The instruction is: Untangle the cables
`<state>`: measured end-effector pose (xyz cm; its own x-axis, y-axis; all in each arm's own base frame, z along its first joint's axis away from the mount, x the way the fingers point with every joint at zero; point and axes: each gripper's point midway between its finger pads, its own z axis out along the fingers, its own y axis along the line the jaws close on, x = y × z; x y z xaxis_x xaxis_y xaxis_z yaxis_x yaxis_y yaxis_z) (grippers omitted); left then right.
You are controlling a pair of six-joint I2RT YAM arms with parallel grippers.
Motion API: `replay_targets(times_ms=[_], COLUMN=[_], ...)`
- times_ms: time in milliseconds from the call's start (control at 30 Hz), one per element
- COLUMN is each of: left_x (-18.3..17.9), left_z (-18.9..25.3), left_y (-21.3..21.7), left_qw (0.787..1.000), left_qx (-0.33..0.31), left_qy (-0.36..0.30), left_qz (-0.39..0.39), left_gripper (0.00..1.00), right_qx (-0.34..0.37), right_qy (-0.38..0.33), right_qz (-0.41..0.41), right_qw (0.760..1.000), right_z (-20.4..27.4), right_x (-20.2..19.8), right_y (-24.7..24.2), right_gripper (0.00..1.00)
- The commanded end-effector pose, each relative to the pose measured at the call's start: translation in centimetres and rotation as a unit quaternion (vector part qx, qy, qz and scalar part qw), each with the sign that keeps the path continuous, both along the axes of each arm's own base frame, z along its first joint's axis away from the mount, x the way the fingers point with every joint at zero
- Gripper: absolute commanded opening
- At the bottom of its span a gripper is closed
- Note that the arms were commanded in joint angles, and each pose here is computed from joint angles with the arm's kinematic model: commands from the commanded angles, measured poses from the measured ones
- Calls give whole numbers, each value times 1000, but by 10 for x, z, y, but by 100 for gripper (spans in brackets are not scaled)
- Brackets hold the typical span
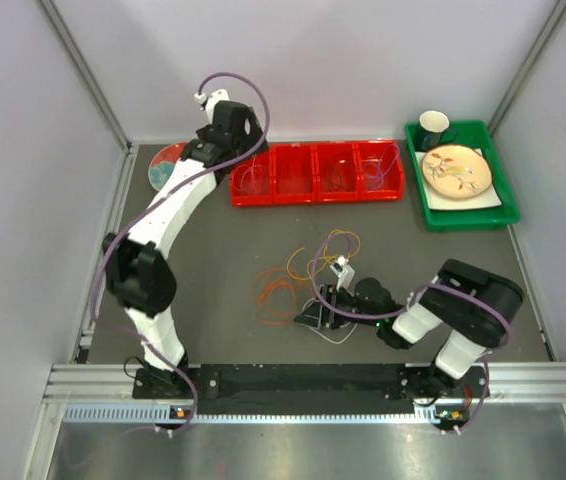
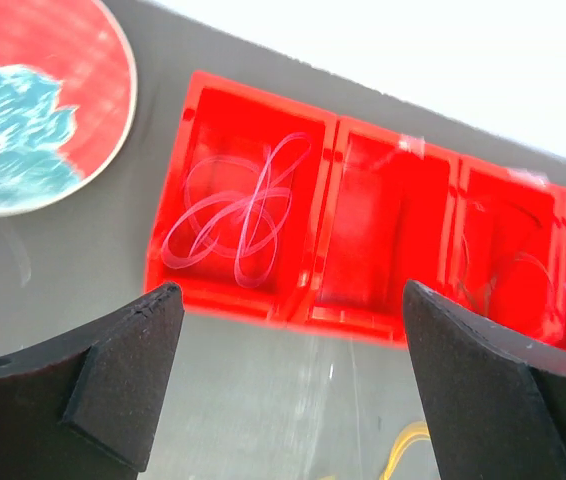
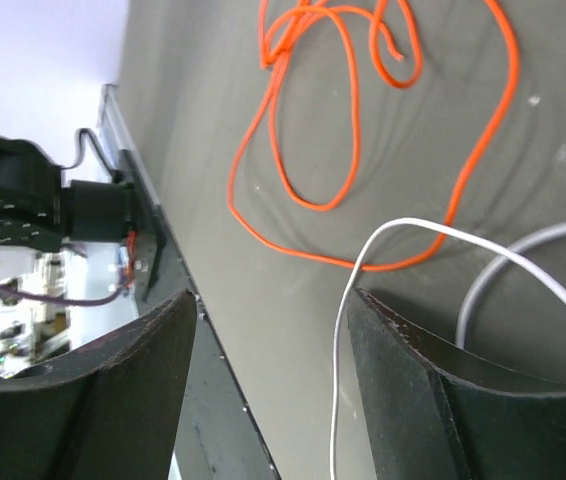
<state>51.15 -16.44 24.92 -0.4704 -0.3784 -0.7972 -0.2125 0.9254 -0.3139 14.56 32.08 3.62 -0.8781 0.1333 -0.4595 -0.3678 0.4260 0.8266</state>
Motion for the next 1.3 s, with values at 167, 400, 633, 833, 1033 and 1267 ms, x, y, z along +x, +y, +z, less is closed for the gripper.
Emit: replay_targets(times_ms=[167, 400, 633, 833, 1033, 1267], left_x=[-113, -199, -266, -297, -311, -322], left_z=[-9, -58, -108, -130, -143, -161], left_y=[15, -21, -39, -68, -100, -127], left_qw=[998, 990, 984, 981, 977, 970], left_qx=[-28, -55, -71, -81, -62, -51], left_qy=[39, 80, 121, 113, 106, 102], left_qz=[-43, -101, -112, -139, -176, -215], left_gripper=[84, 78, 74, 70, 67, 66], right_qx=[-156, -163, -235, -269, -317, -351], right_qy=[-40, -101, -120, -83, -57, -45], right_qz=[-14, -99, -162, -173, -178, -171], right_qw=[987, 977, 951, 944, 930, 920], right_z=[-2, 62, 91, 79, 61, 44], right_x=[-13, 12, 31, 30, 30, 23], right_y=[-21, -47, -79, -84, -88, -103], right_gripper=[67, 77, 79, 79, 75, 71])
